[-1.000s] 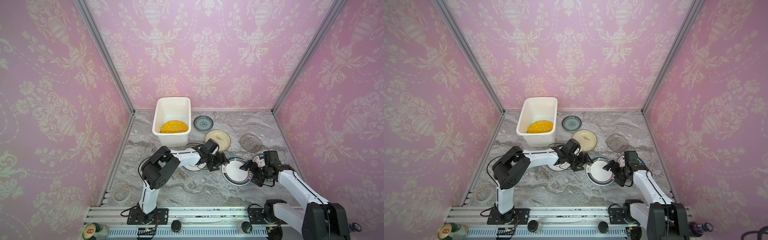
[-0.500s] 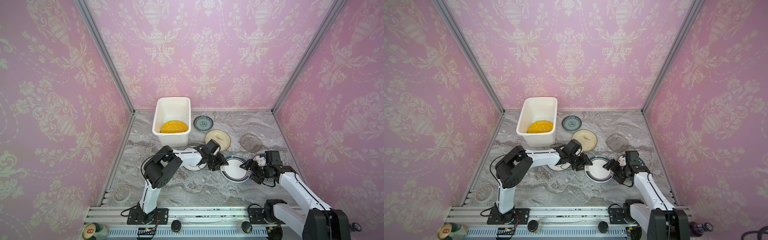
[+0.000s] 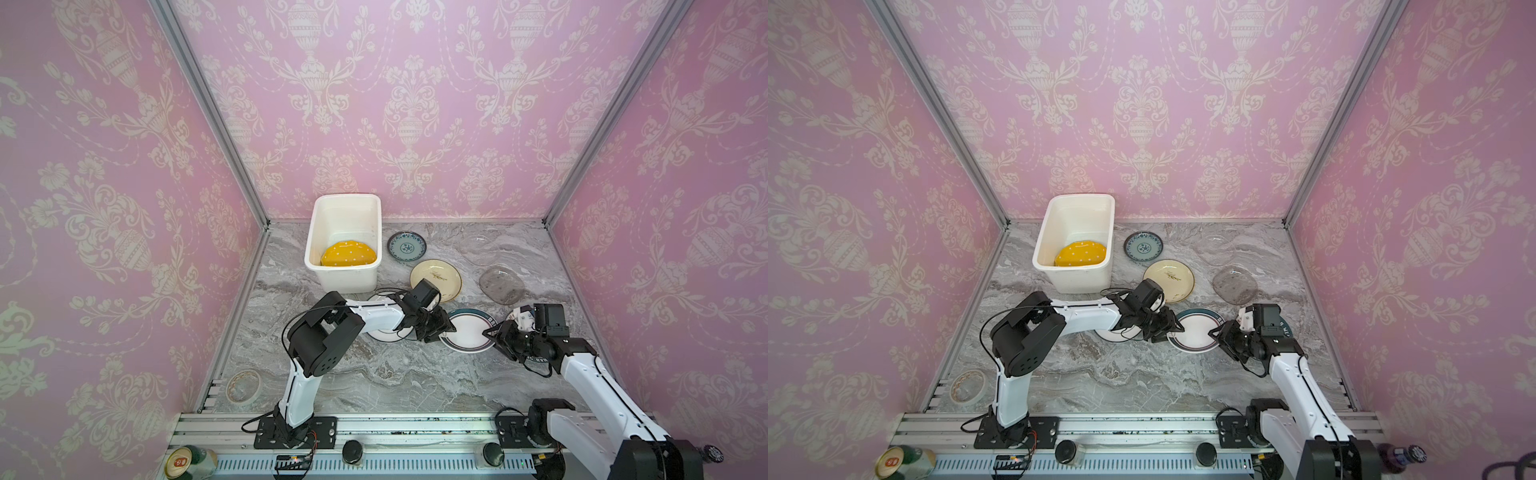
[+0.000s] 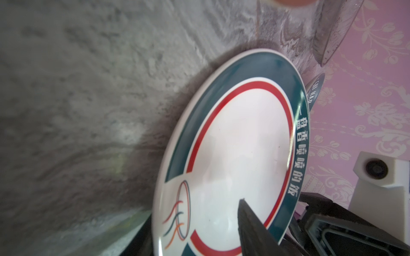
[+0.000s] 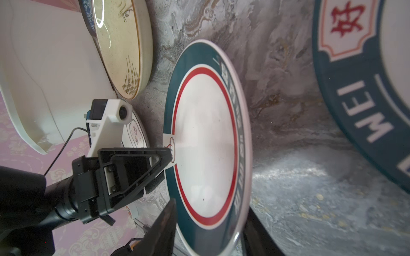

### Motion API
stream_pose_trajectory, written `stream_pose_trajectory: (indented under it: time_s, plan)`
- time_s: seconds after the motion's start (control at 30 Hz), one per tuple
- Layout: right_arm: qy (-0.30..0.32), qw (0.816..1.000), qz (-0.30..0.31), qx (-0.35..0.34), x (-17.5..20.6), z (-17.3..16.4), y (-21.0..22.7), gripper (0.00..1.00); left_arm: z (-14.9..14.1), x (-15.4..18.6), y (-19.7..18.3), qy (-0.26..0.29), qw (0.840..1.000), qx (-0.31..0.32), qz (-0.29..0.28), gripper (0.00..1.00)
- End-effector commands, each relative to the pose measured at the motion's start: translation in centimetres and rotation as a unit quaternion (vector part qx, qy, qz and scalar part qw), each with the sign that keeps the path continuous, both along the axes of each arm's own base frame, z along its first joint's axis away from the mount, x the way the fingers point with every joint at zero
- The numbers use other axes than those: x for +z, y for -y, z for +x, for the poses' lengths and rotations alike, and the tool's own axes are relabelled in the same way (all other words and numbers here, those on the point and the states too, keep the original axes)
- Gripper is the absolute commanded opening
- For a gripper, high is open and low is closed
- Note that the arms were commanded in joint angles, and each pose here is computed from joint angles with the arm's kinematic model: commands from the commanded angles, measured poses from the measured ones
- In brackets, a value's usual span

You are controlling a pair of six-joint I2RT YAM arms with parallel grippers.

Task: Place the plates into the plastic bin on the countertop
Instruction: Pick up the plate at the middle-right of the table.

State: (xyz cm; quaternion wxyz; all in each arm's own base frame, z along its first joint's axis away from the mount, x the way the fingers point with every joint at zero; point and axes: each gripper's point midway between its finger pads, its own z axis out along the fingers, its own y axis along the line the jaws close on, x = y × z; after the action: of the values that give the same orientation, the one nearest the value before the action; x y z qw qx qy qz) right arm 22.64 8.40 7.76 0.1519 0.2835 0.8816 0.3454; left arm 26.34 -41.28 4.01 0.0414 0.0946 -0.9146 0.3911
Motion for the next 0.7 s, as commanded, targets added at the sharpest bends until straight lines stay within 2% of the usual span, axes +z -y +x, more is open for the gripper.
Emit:
stream_pose_trajectory:
  time_s: [0.0, 0.13, 0.33, 0.47, 0.67]
  plan:
    - [-0.001, 1.0, 0.011, 0.003, -0.1, 0.0, -0.2, 0.32, -0.4, 0.0, 0.8, -0.003, 1.0, -0.012, -0.001, 0.52]
    - [-0.006, 1.0, 0.009, 0.002, -0.3, -0.1, -0.2, 0.21, -0.4, 0.0, 0.9, -0.003, 1.0, -0.014, -0.001, 0.52]
    - [-0.009, 1.0, 0.005, -0.002, -0.3, -0.4, 0.0, 0.11, -0.4, 0.2, 1.0, 0.0, 1.0, -0.015, -0.003, 0.52]
    - [-0.005, 1.0, 0.008, -0.005, 0.1, -0.6, 0.0, 0.01, -0.3, 0.9, 0.9, 0.008, 1.0, -0.016, -0.006, 0.52]
    - [0.021, 0.999, 0.023, -0.015, 2.2, -0.5, -0.3, 0.0, -0.3, 2.4, 0.9, 0.025, 0.999, -0.02, -0.016, 0.48]
